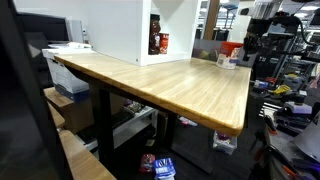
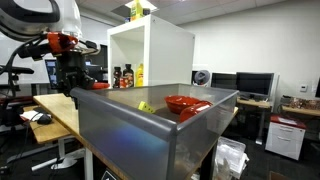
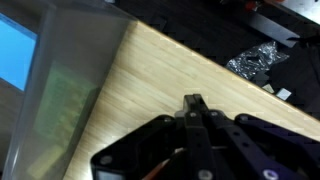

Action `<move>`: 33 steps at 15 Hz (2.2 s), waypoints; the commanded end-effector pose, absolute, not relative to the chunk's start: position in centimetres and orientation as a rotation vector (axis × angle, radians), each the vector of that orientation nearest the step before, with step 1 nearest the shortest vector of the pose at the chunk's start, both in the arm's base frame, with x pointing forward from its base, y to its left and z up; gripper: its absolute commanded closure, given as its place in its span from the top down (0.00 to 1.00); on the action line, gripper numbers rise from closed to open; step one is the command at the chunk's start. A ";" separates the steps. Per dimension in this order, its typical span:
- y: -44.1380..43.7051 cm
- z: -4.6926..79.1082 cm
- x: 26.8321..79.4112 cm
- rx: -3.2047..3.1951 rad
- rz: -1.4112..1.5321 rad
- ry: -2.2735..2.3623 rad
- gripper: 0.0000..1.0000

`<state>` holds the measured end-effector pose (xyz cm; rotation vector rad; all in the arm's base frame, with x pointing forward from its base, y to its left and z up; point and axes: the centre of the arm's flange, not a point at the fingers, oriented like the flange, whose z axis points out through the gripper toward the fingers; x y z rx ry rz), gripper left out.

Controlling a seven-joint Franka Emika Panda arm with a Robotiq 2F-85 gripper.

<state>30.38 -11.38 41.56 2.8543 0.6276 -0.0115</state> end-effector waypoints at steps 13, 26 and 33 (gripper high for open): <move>-10.7 38.1 34.4 2.859 0.231 0.599 0.00; -7.6 38.1 39.2 2.870 0.574 0.326 0.00; -4.8 38.2 40.9 2.895 0.626 0.110 0.00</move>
